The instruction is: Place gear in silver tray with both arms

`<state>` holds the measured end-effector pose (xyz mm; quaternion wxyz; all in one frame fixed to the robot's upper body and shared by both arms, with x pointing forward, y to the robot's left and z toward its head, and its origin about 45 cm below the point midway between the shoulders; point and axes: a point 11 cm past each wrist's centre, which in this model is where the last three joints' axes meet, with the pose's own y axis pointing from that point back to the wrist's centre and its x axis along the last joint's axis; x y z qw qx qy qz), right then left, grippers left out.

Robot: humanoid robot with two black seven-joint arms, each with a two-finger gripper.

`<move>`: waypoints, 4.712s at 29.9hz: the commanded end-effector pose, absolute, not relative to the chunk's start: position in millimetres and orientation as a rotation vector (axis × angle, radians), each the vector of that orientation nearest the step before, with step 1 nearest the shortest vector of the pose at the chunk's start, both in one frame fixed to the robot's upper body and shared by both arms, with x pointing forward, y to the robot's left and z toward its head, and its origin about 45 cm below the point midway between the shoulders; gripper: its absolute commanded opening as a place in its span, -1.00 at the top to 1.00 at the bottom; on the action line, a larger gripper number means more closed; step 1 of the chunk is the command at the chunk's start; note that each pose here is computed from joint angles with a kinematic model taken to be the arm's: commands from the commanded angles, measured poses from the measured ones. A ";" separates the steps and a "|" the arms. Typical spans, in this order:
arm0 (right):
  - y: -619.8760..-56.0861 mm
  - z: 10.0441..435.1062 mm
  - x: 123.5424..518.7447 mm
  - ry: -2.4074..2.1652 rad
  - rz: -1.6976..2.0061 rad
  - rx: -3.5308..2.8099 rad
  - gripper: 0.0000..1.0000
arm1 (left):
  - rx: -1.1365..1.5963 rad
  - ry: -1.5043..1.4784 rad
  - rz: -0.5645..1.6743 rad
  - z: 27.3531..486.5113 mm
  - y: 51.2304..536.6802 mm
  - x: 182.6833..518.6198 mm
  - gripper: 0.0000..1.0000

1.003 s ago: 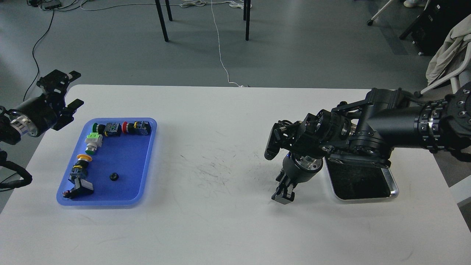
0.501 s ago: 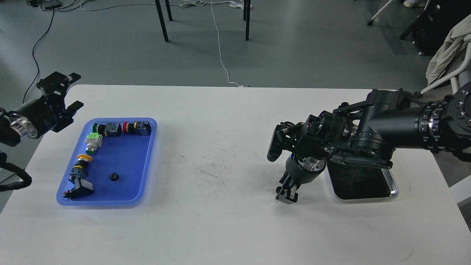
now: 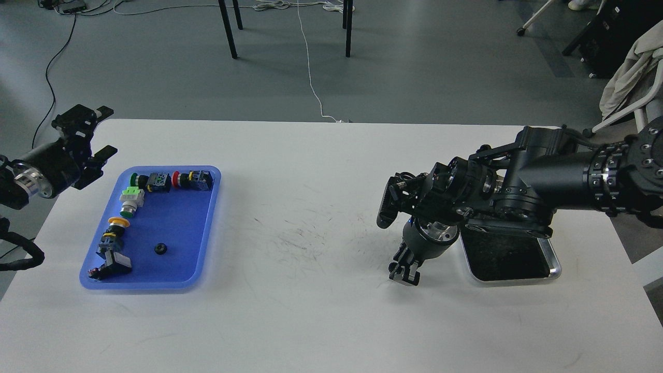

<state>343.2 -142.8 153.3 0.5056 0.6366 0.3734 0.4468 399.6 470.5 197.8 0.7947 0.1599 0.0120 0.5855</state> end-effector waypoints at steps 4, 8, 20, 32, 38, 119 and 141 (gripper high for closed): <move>-143.2 153.0 343.3 0.903 1.079 1.531 0.28 | 0.329 0.032 1.267 198.6 471.0 399.9 -0.96; -143.4 153.2 343.7 0.902 1.079 1.530 0.34 | 0.329 0.035 1.269 197.4 471.4 399.0 -0.96; -147.7 152.2 343.7 0.907 1.072 1.520 0.50 | 0.334 0.039 1.270 195.3 472.8 396.9 -0.96; -147.8 158.3 348.4 0.899 1.081 1.507 0.79 | 0.338 0.040 1.272 195.1 474.3 396.0 -0.96; -152.4 172.4 358.5 0.866 1.095 1.491 0.81 | 0.343 0.044 1.275 192.7 476.0 393.9 -0.96; -347.1 162.1 417.6 0.191 0.922 1.497 -0.09 | 0.364 0.038 1.309 198.3 495.9 384.9 -0.96; -345.5 283.5 473.6 -0.719 0.884 1.919 -0.48 | 0.366 0.046 1.314 197.2 499.1 381.0 -0.96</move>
